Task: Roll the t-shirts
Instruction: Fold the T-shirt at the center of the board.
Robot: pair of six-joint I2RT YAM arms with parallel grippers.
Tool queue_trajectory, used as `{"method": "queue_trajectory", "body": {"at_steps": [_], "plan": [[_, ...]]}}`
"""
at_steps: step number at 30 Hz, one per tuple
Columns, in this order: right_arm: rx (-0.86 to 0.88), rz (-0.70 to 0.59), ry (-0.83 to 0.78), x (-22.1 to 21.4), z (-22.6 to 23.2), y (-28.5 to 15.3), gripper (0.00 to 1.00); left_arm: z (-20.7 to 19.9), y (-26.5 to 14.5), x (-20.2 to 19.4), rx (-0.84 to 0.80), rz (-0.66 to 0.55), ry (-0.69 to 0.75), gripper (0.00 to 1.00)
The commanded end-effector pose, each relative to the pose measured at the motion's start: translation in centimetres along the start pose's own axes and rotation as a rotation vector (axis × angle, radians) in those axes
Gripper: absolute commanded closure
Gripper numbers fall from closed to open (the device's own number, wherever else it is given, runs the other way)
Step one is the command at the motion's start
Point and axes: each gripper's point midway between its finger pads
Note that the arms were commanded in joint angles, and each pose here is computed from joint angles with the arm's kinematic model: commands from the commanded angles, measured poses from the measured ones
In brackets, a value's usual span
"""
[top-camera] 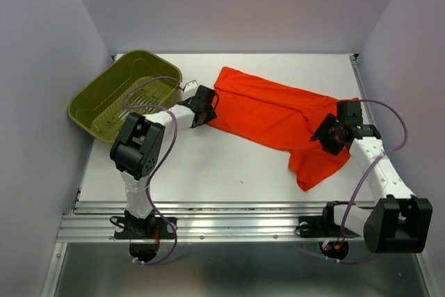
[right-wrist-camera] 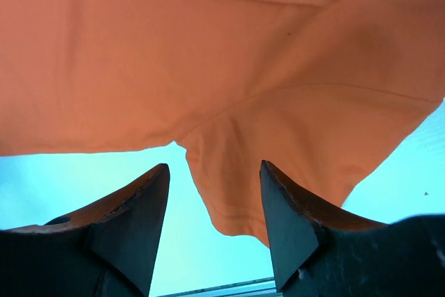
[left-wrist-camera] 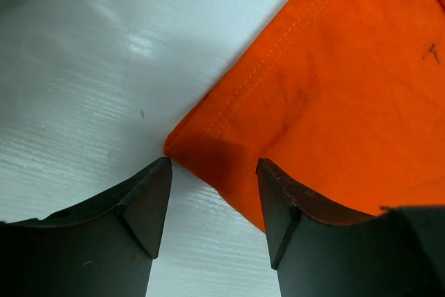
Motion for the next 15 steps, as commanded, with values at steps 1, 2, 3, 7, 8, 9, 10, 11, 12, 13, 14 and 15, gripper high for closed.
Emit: {"method": "queue_trajectory", "body": {"at_steps": [1,2,3,7,8,9,10,11,12,13,14,15], "plan": [[-0.021,0.049,0.004,-2.0,-1.2,-0.8,0.40,0.6,0.7,-0.2,0.028,-0.013,-0.014,0.39],[-0.030,0.056,0.007,-2.3,-1.5,-0.8,0.40,0.6,0.8,-0.2,0.027,-0.012,-0.009,0.39],[-0.036,0.065,0.008,-2.6,-1.7,-0.8,0.40,0.3,0.9,-0.2,0.023,-0.010,-0.004,0.44],[-0.078,0.110,0.030,-4.3,-3.1,-0.8,0.41,0.1,1.4,-0.4,0.022,-0.004,0.020,0.48],[-0.085,0.114,0.038,-4.4,-3.2,-0.8,0.41,0.0,1.4,-0.4,0.021,-0.006,0.022,0.50],[-0.083,0.112,0.042,-4.4,-3.2,-0.9,0.41,0.0,1.4,-0.5,0.021,-0.004,0.027,0.59],[-0.088,0.117,0.065,-4.5,-3.2,-1.0,0.41,0.1,1.4,-0.5,0.023,-0.004,0.029,0.66],[-0.076,0.123,0.077,-4.6,-2.9,-1.2,0.41,0.0,1.3,-0.4,0.023,-0.009,0.032,0.72],[-0.060,0.136,0.088,-4.9,-2.6,-1.3,0.42,0.0,1.2,-0.1,0.019,-0.014,0.031,0.81],[-0.057,0.141,0.099,-5.0,-2.5,-1.3,0.42,-0.1,1.1,-0.1,0.018,-0.014,0.036,0.87],[-0.058,0.149,0.116,-5.2,-2.5,-1.4,0.43,-0.2,0.9,0.2,0.012,-0.021,0.035,0.90],[-0.063,0.152,0.122,-5.3,-2.6,-1.4,0.43,-0.4,0.6,0.5,0.004,-0.024,0.045,1.00]]}}
Point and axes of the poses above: each gripper's point midway between its finger pads, its own y axis out along the fingers, its own z axis along the line the jaws close on, x = y × z, and after that the axes turned 4 degrees about y, right-handed
